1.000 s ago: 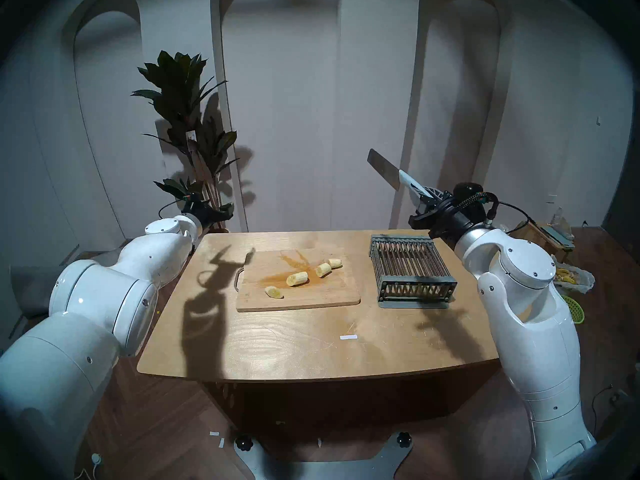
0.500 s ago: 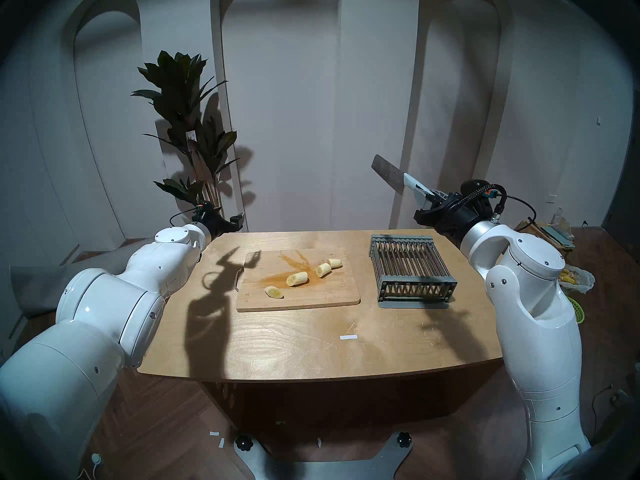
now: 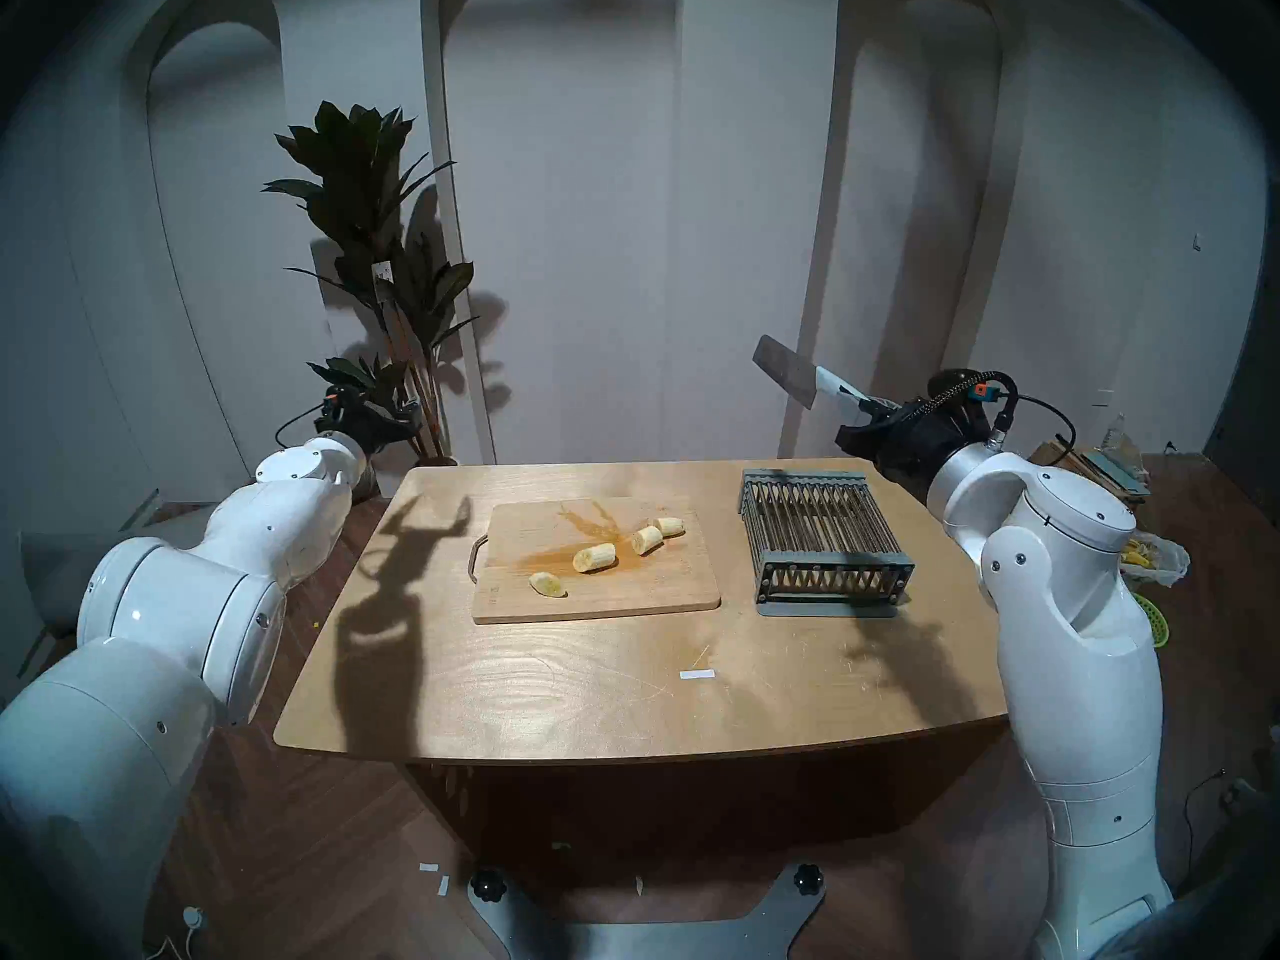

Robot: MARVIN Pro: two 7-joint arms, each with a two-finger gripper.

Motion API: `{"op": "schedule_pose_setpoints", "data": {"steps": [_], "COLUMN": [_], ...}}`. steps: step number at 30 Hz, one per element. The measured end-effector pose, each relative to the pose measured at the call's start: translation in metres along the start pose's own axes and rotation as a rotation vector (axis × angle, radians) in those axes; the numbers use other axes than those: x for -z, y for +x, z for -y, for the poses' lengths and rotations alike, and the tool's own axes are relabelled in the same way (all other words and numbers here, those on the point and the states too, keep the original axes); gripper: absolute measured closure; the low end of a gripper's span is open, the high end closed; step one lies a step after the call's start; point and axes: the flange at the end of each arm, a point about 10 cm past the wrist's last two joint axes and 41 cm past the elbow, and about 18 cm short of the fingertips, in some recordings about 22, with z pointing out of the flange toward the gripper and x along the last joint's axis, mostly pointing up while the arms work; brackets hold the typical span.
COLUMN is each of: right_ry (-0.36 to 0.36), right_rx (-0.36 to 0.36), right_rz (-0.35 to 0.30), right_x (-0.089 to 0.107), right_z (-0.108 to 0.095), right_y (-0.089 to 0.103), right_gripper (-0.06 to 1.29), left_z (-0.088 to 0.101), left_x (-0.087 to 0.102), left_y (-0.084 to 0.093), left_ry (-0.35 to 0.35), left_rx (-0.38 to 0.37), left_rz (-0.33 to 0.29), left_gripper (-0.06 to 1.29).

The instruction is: Cut the banana into four pieces on the cutting board

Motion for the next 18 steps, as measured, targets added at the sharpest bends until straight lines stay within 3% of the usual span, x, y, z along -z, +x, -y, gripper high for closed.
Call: {"op": "schedule_pose_setpoints", "data": {"steps": [4,18], "right_ry": [-0.011,-0.038], "right_rx": [-0.014,-0.051], "right_rz": [0.020,0.080], "right_x": [0.000,0.002], "right_z": [-0.002,-0.007], "right_y": [-0.002,-0.011], "right_gripper": [0.98,0.98], "left_z": [0.012,0.026], "left_x": [0.005,0.013], "left_y": [-0.002,-0.003], "left_ry": [0.038,0.080], "left_rx": [0.018,0.046], "left_rz": [-0.011,-0.048], "left_gripper": [-0.02,-0.02]}}
